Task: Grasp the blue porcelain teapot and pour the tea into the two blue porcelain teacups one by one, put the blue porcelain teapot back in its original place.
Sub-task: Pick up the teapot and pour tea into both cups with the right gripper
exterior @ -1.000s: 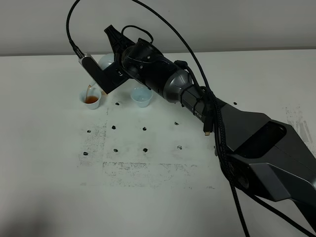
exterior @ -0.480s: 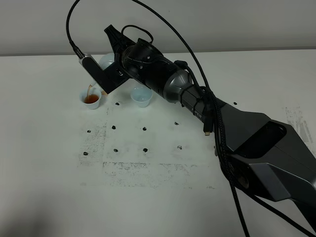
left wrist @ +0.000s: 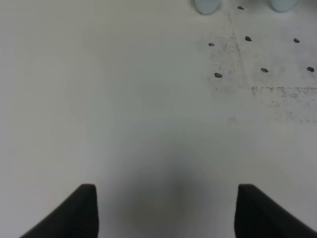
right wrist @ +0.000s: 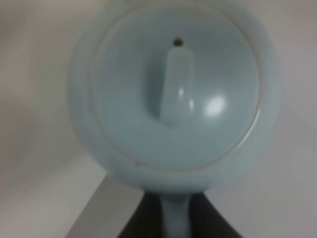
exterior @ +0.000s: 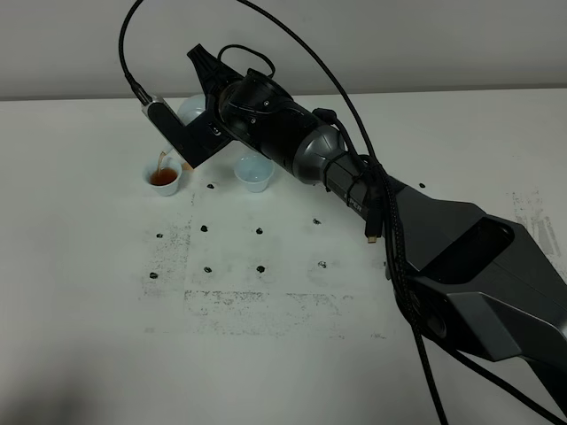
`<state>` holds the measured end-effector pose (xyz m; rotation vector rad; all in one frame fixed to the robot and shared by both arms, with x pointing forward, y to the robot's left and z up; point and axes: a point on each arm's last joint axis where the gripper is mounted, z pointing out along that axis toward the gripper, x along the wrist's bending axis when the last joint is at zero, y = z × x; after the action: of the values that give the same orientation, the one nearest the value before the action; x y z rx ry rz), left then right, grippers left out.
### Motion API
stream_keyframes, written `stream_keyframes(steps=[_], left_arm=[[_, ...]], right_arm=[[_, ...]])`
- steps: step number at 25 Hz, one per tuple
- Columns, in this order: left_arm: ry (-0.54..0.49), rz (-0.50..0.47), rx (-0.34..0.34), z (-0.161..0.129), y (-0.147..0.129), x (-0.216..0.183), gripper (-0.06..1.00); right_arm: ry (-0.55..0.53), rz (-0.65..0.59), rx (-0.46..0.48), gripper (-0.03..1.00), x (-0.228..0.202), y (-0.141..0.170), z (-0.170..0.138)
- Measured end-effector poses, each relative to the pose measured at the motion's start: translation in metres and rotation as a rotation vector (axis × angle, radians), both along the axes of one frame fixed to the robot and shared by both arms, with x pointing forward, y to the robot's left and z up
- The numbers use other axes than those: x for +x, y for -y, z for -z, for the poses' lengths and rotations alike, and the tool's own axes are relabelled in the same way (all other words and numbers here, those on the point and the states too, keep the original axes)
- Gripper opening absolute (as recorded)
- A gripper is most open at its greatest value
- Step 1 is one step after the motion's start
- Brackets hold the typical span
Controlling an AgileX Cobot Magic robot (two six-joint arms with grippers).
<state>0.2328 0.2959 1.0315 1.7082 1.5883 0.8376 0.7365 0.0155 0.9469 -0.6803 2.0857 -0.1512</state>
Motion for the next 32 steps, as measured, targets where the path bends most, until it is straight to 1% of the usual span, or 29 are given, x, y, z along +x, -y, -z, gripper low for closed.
stream_keyframes(steps=[25,32], left_arm=[[0.000,-0.001,-0.002,0.0000,0.0000,0.0000,0.60],[0.000,-0.001,-0.002,0.0000,0.0000,0.0000,0.60]], right_arm=[[-0.005,0.014,0.019,0.08,-0.0001,0.0000,0.0001],[-0.026,0.022,0.015,0.08,-0.0036,-0.0026,0.0017]])
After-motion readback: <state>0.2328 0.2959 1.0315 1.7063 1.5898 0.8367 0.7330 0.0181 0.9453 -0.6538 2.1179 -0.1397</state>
